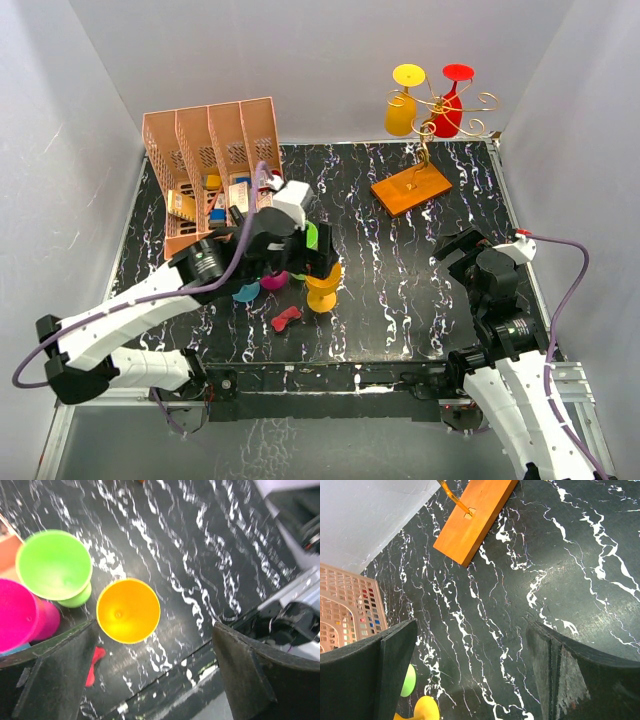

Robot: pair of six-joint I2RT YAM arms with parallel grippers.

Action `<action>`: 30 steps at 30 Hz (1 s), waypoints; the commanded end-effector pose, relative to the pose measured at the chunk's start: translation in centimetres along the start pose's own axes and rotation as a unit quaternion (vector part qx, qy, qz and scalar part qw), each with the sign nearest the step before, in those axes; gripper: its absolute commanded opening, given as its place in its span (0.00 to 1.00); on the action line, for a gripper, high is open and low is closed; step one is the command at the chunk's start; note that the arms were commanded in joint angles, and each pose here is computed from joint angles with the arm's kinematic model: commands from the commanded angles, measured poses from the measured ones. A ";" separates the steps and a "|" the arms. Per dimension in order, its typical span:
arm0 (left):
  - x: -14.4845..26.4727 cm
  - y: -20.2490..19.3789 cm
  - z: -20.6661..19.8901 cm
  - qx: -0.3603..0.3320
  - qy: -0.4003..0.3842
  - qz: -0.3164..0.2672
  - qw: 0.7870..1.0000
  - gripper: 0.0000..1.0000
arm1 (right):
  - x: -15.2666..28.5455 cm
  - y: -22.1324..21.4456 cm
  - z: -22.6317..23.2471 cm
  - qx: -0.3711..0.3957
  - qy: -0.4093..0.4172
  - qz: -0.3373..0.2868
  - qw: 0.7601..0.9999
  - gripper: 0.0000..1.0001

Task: Take the wine glass off the wine glass rack

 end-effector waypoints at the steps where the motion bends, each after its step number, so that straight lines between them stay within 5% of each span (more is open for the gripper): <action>1: 1.7 3.8 1.7 -0.006 0.041 -0.118 0.992 0.97 | 0.0 0.6 1.1 0.000 0.022 -0.010 1.000 0.98; 13: 1.3 10.6 5.4 -0.091 0.166 -0.242 0.952 0.97 | 0.8 0.3 2.7 -0.002 0.054 0.028 0.998 0.98; 30: 3.3 8.4 11.4 -0.077 0.240 -0.268 0.930 0.97 | 0.0 8.1 13.9 0.062 0.112 -0.013 0.992 0.98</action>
Point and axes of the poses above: each gripper's point midway between its finger pads, its own x axis back along the fingers, its own z axis along the line the jaws close on, y = z × x, the point moved 4 cm from there along x, back along the fingers, and after that the axes turned 12 degrees about -x, right-handed, at the moved point
